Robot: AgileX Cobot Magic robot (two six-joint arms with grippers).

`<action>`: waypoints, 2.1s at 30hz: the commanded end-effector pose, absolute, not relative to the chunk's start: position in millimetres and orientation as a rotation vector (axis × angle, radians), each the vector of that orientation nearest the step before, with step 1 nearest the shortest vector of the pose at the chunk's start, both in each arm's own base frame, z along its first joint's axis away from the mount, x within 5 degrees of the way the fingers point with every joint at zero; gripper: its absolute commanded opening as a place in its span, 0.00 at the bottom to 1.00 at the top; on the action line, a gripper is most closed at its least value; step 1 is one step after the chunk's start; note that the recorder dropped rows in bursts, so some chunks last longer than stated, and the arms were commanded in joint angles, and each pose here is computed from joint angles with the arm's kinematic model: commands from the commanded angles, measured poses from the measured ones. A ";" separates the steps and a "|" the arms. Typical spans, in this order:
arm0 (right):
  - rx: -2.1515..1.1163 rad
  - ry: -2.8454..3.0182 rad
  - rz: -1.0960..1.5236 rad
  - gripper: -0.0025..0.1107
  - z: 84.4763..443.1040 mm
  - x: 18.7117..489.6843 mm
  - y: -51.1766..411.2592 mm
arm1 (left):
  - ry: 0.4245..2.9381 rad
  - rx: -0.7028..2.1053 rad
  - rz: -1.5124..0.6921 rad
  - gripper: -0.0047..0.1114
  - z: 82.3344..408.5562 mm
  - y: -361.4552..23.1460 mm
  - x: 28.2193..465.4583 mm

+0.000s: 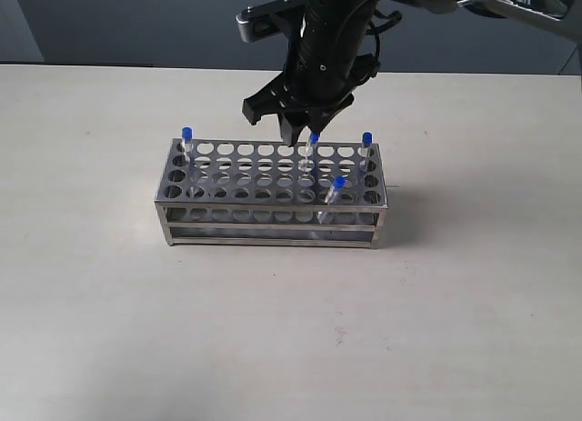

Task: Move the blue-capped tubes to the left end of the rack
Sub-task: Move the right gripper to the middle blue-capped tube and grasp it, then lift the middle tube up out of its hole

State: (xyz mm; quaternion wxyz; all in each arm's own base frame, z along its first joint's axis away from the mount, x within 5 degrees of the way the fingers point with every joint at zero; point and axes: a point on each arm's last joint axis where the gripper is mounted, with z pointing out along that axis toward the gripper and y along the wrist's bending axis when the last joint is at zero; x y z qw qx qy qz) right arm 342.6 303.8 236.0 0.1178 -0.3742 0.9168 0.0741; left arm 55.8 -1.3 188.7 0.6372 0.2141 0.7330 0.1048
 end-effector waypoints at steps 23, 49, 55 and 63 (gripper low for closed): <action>-1.076 2.733 0.254 0.25 207.6 360.8 294.8 | 1.666 0.488 0.231 0.05 190.8 -1.8 56.0; -1.110 2.550 0.247 0.02 289.4 332.8 288.4 | 1.668 0.487 0.229 0.05 190.7 -1.8 55.9; -1.139 2.505 0.264 0.02 304.9 321.4 291.4 | 1.668 0.487 0.229 0.05 190.7 -1.8 55.9; -1.400 2.293 0.300 0.01 306.8 288.8 333.4 | 1.668 0.487 0.229 0.05 190.7 -1.8 55.9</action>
